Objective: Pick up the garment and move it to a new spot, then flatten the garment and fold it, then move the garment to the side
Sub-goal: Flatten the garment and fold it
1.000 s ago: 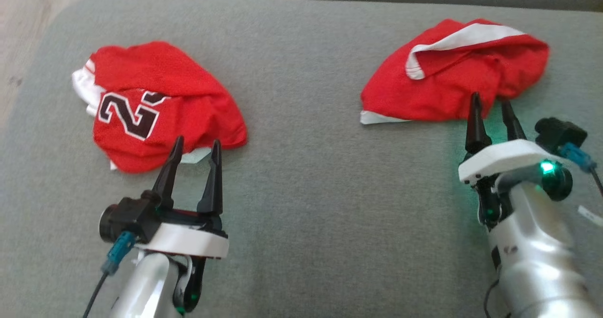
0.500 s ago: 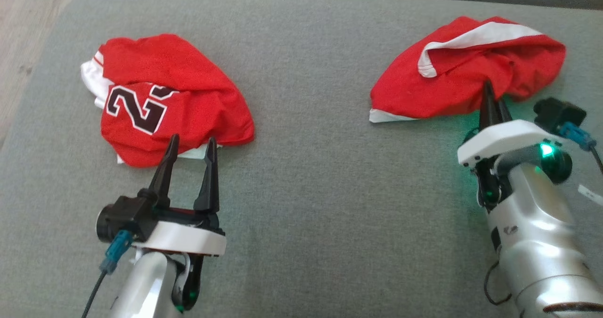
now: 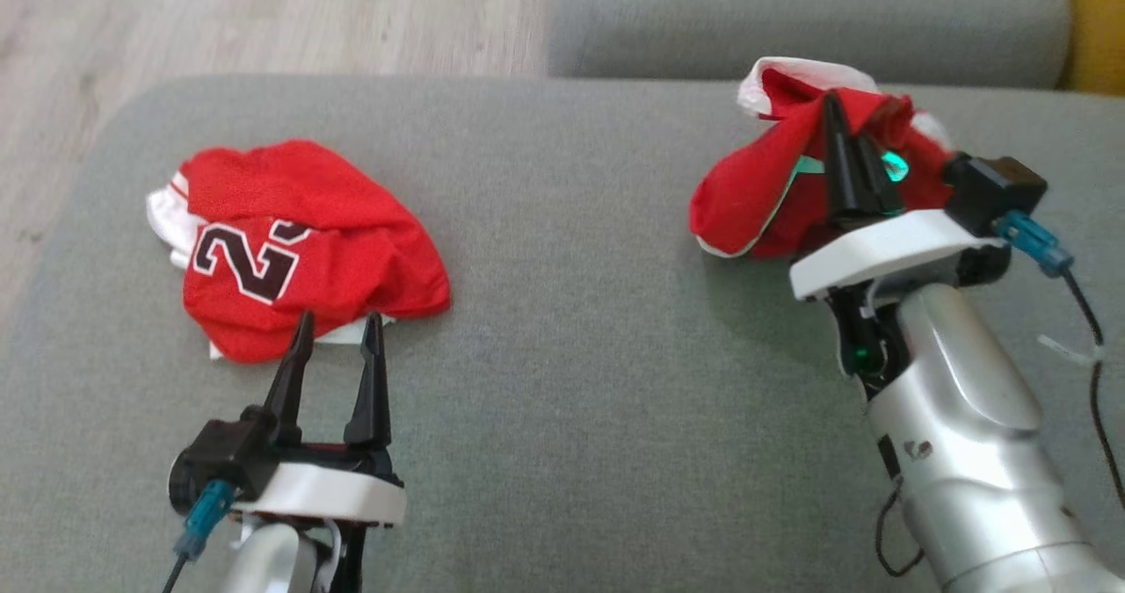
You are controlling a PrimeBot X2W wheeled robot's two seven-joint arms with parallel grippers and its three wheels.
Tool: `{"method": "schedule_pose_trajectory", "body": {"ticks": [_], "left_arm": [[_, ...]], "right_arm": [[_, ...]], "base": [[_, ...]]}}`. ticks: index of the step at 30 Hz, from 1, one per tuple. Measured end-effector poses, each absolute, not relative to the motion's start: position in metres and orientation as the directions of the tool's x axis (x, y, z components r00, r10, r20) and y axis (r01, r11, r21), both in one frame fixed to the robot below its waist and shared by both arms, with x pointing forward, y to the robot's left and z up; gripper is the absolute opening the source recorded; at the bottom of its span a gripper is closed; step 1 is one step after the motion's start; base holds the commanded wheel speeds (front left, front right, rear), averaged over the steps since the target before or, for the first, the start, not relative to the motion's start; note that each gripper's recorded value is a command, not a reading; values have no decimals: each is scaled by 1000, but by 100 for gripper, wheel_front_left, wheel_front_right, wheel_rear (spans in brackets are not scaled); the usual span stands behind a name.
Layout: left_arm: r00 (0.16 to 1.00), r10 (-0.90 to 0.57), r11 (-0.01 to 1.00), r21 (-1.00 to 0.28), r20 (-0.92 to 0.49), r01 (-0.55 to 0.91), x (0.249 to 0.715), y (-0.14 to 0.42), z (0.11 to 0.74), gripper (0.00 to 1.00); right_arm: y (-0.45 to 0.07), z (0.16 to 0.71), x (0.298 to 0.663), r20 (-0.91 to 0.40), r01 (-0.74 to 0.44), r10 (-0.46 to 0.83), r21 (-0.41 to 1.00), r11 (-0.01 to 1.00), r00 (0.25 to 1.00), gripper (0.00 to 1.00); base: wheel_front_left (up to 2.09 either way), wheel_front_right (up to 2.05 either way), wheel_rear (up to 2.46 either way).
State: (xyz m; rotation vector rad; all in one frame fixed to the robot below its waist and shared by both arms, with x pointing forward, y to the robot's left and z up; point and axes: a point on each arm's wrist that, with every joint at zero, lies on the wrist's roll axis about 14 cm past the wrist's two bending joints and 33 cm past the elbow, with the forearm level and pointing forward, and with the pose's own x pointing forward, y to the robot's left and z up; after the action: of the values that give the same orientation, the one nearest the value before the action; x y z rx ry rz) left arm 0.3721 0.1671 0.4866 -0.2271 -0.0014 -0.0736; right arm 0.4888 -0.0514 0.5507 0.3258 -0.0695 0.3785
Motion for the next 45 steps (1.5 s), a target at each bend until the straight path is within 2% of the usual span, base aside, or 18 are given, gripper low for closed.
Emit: {"method": "schedule_pose_trajectory", "body": {"ticks": [4, 7, 11, 13, 17, 21, 22, 26, 30, 31, 32, 36, 45], "left_arm": [[997, -64, 970, -232, 38, 71, 364, 167, 496, 100], [998, -36, 970, -241, 45, 46, 355, 175, 497, 100], [999, -12, 968, -249, 32, 20, 349, 181, 492, 100], [999, -7, 968, -251, 31, 15, 350, 182, 492, 100], [999, -13, 966, -257, 40, 23, 356, 179, 494, 100], [998, -48, 963, -263, 41, 57, 364, 167, 494, 100], [998, -48, 963, -263, 41, 57, 364, 167, 494, 100], [996, -85, 959, -267, 34, 91, 372, 154, 491, 100], [993, -117, 956, -267, 25, 119, 378, 144, 488, 100], [992, -123, 955, -268, 24, 125, 380, 141, 488, 100], [991, -128, 954, -269, 23, 130, 382, 139, 487, 100], [988, -151, 952, -265, 28, 153, 388, 133, 488, 100], [985, -163, 950, -264, 46, 170, 391, 130, 494, 100]], "right_arm": [[-29, 581, 480, 186, -454, 417, 268, 849, 890, 0], [-1, 643, 480, 319, -554, 468, 280, 784, 824, 0], [8, 718, 479, 484, -621, 466, 229, 749, 741, 0], [-2, 733, 482, 517, -609, 436, 227, 760, 737, 0], [-47, 706, 501, 460, -482, 333, 257, 838, 823, 0], [-118, 634, 511, 294, -266, 180, 286, 920, 939, 0], [-118, 634, 511, 294, -266, 180, 286, 920, 939, 0], [-200, 558, 497, 83, -24, 2, 257, 966, 997, 0], [-248, 501, 474, -114, 130, -109, 200, 971, 988, 0], [-254, 489, 468, -164, 151, -122, 176, 973, 979, 90], [-261, 480, 463, -197, 175, -143, 158, 972, 970, 100], [-275, 469, 455, -230, 222, -194, 100, 970, 954, 100], [-265, 517, 465, -33, 180, -182, -39, 983, 983, 100]], "base": [[0, 0, 0], [0, 0, 0], [0, 0, 0], [0, 0, 0], [0, 0, 0], [0, 0, 0], [0, 0, 0], [0, 0, 0], [0, 0, 0], [0, 0, 0], [0, 0, 0], [0, 0, 0], [0, 0, 0]]}}
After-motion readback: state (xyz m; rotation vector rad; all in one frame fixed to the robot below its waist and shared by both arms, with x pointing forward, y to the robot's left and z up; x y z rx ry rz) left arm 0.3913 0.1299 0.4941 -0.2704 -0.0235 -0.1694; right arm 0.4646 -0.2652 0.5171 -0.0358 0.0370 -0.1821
